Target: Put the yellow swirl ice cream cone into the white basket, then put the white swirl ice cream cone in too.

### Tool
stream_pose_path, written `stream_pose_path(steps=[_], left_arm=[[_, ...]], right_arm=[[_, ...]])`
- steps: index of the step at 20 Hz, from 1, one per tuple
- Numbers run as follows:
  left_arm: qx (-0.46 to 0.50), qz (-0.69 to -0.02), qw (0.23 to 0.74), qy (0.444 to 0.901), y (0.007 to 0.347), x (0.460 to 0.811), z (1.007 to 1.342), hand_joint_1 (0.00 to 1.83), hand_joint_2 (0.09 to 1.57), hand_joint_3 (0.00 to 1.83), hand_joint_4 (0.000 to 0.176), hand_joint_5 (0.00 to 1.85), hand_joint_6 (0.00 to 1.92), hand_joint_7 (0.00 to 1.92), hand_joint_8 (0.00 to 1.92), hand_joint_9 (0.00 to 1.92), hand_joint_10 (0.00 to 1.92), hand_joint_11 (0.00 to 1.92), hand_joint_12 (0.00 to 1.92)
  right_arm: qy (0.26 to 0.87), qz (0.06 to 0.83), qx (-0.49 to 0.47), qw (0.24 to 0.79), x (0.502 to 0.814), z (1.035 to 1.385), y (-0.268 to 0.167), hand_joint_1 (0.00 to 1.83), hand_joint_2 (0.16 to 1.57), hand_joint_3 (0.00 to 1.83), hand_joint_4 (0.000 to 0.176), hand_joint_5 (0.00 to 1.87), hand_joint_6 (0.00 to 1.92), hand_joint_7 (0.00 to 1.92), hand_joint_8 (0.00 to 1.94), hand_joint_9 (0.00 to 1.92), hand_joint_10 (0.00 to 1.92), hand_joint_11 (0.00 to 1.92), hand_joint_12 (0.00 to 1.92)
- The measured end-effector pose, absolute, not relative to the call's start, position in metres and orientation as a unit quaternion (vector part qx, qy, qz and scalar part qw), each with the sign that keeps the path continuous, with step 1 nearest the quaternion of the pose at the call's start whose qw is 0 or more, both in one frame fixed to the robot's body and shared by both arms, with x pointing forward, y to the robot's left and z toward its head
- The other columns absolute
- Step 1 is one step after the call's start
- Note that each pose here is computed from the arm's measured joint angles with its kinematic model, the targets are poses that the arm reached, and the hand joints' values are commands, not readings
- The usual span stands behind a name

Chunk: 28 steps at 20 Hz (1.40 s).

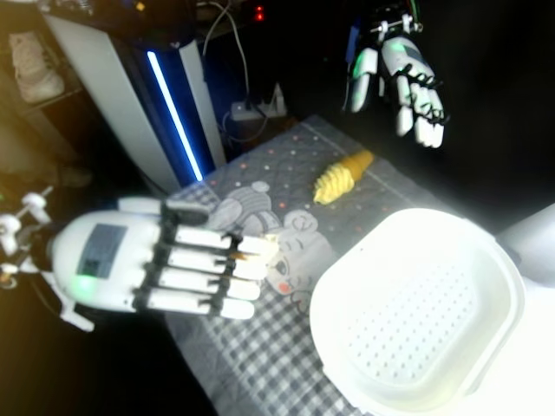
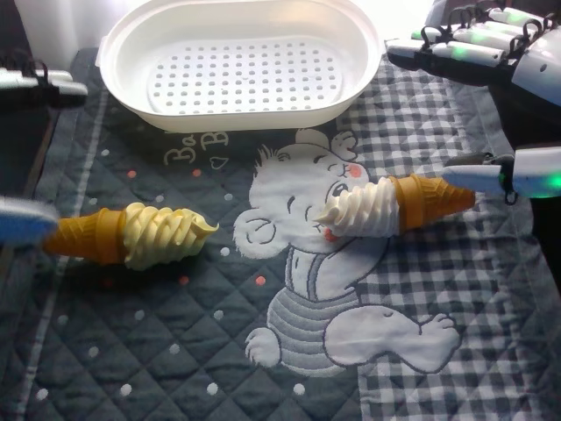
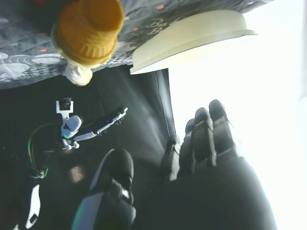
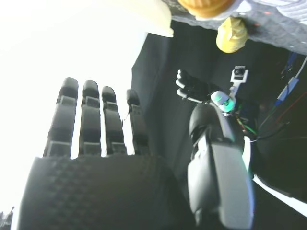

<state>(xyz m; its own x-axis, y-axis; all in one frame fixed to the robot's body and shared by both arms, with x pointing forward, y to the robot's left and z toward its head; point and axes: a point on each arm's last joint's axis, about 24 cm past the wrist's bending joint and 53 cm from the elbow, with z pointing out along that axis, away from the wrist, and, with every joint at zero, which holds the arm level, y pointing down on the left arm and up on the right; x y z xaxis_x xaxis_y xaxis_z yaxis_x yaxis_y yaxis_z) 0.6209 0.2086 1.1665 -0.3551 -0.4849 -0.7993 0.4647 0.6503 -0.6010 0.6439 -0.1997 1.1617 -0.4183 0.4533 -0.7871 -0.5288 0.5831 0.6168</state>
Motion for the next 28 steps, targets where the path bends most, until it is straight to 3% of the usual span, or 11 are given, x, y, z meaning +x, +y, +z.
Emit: stream_pose_path(steps=[3, 9, 11, 14, 18, 20, 21, 23, 24, 25, 28], left_arm=[[-0.003, -0.424, 0.564, 0.709, 0.206, 0.623, 1.169, 0.92, 0.76, 0.0, 0.037, 0.41, 0.0, 0.34, 0.0, 0.41, 0.01, 0.04, 1.17], [0.059, -0.424, 0.514, 0.743, 0.16, 0.621, 1.14, 0.8, 0.73, 0.0, 0.106, 0.35, 0.0, 0.32, 0.0, 0.41, 0.0, 0.11, 0.89], [0.074, -0.418, 0.504, 0.752, 0.153, 0.622, 1.134, 0.74, 0.76, 0.0, 0.151, 0.31, 0.0, 0.3, 0.0, 0.38, 0.0, 0.08, 0.8], [0.119, -0.404, 0.482, 0.768, 0.129, 0.622, 1.119, 0.7, 0.8, 0.01, 0.174, 0.25, 0.0, 0.25, 0.0, 0.32, 0.0, 0.02, 0.76], [0.165, -0.371, 0.467, 0.785, 0.111, 0.623, 1.098, 0.73, 0.78, 0.0, 0.136, 0.34, 0.0, 0.39, 0.0, 0.4, 0.01, 0.0, 1.06], [0.18, -0.352, 0.467, 0.791, 0.111, 0.626, 1.093, 0.74, 0.83, 0.0, 0.06, 0.44, 0.01, 0.53, 0.03, 0.58, 0.1, 0.09, 1.35], [0.188, -0.343, 0.465, 0.794, 0.112, 0.626, 1.09, 0.77, 0.85, 0.0, 0.031, 0.51, 0.02, 0.66, 0.06, 0.54, 0.63, 0.21, 1.53], [0.193, -0.335, 0.46, 0.799, 0.112, 0.625, 1.084, 0.79, 0.88, 0.0, 0.021, 0.53, 0.0, 0.69, 0.08, 0.38, 1.19, 0.25, 1.65], [0.196, -0.332, 0.459, 0.8, 0.112, 0.625, 1.083, 0.81, 0.88, 0.0, 0.006, 0.46, 0.01, 0.43, 0.87, 0.33, 1.6, 0.32, 1.87], [0.196, -0.331, 0.459, 0.801, 0.112, 0.625, 1.083, 0.82, 0.87, 0.0, 0.023, 0.37, 0.01, 0.29, 1.26, 0.32, 1.75, 0.35, 1.91], [0.198, -0.322, 0.457, 0.805, 0.115, 0.627, 1.079, 0.85, 0.9, 0.0, 0.011, 0.44, 0.01, 0.29, 1.1, 0.33, 1.46, 0.3, 1.73]], right_arm=[[0.709, 0.455, -0.027, 0.538, 0.644, 1.16, -0.199, 0.76, 1.09, 0.0, 0.109, 0.17, 0.0, 0.14, 0.0, 0.19, 0.01, 0.0, 0.66], [0.709, 0.456, -0.025, 0.537, 0.645, 1.159, -0.199, 0.78, 1.09, 0.0, 0.109, 0.17, 0.0, 0.15, 0.0, 0.2, 0.0, 0.0, 0.74], [0.709, 0.455, -0.024, 0.537, 0.645, 1.159, -0.199, 0.78, 1.09, 0.0, 0.119, 0.16, 0.0, 0.13, 0.0, 0.2, 0.0, 0.0, 0.72], [0.709, 0.455, -0.025, 0.538, 0.645, 1.159, -0.199, 0.78, 1.09, 0.0, 0.12, 0.17, 0.0, 0.14, 0.0, 0.2, 0.0, 0.0, 0.72], [0.71, 0.455, -0.026, 0.538, 0.645, 1.159, -0.199, 0.77, 1.1, 0.0, 0.11, 0.17, 0.0, 0.15, 0.0, 0.21, 0.01, 0.0, 0.76], [0.71, 0.455, -0.027, 0.538, 0.645, 1.159, -0.199, 0.78, 1.09, 0.0, 0.102, 0.18, 0.0, 0.17, 0.0, 0.22, 0.0, 0.0, 0.79], [0.71, 0.455, -0.027, 0.538, 0.645, 1.159, -0.199, 0.76, 1.11, 0.0, 0.101, 0.17, 0.0, 0.15, 0.0, 0.21, 0.0, 0.0, 0.74], [0.71, 0.455, -0.027, 0.537, 0.645, 1.159, -0.199, 0.77, 1.11, 0.0, 0.099, 0.17, 0.0, 0.14, 0.0, 0.2, 0.0, 0.0, 0.73], [0.71, 0.455, -0.028, 0.537, 0.645, 1.159, -0.199, 0.76, 1.11, 0.0, 0.098, 0.17, 0.0, 0.14, 0.0, 0.19, 0.0, 0.0, 0.72], [0.71, 0.455, -0.028, 0.537, 0.645, 1.159, -0.199, 0.78, 1.1, 0.0, 0.101, 0.17, 0.0, 0.15, 0.0, 0.2, 0.0, 0.0, 0.75], [0.71, 0.455, -0.028, 0.537, 0.645, 1.159, -0.199, 0.77, 1.11, 0.0, 0.101, 0.18, 0.0, 0.15, 0.0, 0.2, 0.0, 0.0, 0.72]])
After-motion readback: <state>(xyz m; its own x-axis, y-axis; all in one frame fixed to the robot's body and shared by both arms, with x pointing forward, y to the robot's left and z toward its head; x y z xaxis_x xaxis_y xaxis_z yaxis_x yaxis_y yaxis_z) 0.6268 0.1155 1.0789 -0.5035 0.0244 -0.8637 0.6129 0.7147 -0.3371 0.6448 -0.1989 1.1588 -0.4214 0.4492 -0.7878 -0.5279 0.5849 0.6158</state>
